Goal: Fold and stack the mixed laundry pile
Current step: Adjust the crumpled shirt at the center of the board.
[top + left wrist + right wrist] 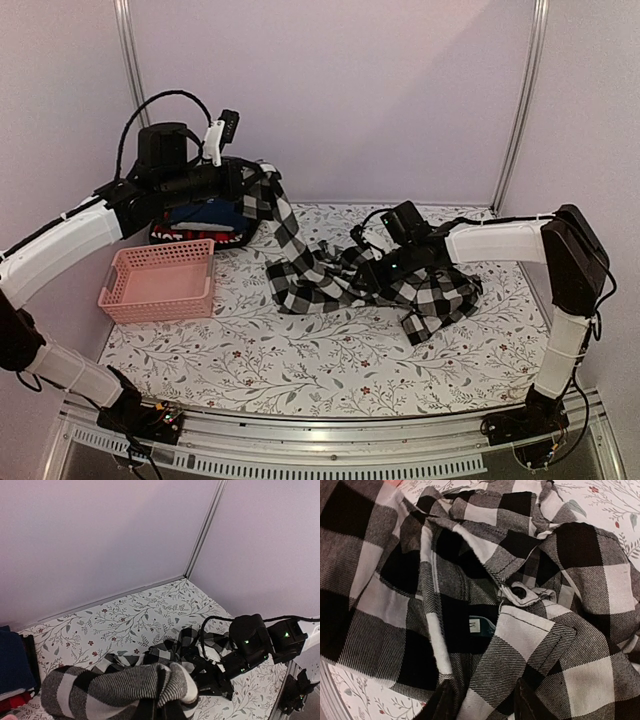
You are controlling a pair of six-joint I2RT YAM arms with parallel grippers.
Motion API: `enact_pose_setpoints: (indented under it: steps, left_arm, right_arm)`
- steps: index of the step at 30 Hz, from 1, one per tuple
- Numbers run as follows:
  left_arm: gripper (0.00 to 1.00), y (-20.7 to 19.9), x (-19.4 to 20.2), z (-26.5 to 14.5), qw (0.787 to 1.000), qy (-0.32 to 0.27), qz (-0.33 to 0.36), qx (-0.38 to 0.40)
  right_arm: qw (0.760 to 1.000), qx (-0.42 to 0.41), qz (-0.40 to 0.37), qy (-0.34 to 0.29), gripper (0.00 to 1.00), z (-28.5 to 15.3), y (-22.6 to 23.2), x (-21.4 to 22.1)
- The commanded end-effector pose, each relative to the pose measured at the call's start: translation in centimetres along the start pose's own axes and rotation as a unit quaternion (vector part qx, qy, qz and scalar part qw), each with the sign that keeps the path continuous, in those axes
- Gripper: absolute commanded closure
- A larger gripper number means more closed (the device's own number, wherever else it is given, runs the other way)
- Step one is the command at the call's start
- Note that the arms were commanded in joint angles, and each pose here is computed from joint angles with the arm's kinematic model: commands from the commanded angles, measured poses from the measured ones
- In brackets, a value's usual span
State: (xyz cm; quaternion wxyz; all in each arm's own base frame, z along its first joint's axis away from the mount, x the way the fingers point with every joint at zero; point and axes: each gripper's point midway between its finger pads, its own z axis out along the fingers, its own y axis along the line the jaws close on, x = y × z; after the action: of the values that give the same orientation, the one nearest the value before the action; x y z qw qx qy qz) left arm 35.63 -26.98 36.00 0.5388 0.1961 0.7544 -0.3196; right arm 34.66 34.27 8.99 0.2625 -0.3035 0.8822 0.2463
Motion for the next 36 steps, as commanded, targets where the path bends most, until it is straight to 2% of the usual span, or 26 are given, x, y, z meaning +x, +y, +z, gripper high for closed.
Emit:
enact_pose_setpoints:
  steps: [1, 4, 5, 12, 17, 24, 36]
  left_arm:
    - [1.00, 2.1, 1.0, 1.2, 1.000, 0.006, -0.001, -0.017]
    - [1.00, 3.4, 2.0, 2.0, 1.000, 0.017, -0.007, -0.024]
    - [1.00, 4.0, 2.4, 2.2, 0.999, 0.023, -0.012, -0.030]
    - [1.00, 6.4, 3.6, 2.0, 0.997, 0.034, -0.035, -0.058]
    - [1.00, 8.2, 5.5, 2.5, 0.994, 0.057, -0.059, -0.070]
    - [1.00, 9.1, 8.3, 3.4, 0.990, 0.086, -0.082, -0.071]
    - [1.00, 8.8, 7.0, 3.0, 0.992, 0.071, -0.083, -0.057]
  right_arm:
    - [0.999, 0.019, 0.002, 0.029, 0.69, 0.6, -0.6, 1.4]
    - [0.999, 0.034, 0.006, 0.026, 0.95, 0.0, -1.0, 1.7]
    - [0.999, 0.041, 0.006, 0.018, 0.99, -0.7, -1.1, 1.3]
    - [0.992, 0.110, 0.006, -0.054, 1.00, -6.8, -2.1, -3.0]
    - [0.987, 0.134, 0.025, -0.084, 1.00, -9.8, -3.7, -4.1]
    - [0.984, 0.155, 0.043, -0.082, 1.00, -11.1, -4.5, -3.3]
    - [0.978, 0.169, 0.060, -0.110, 1.00, -14.0, -4.6, -4.4]
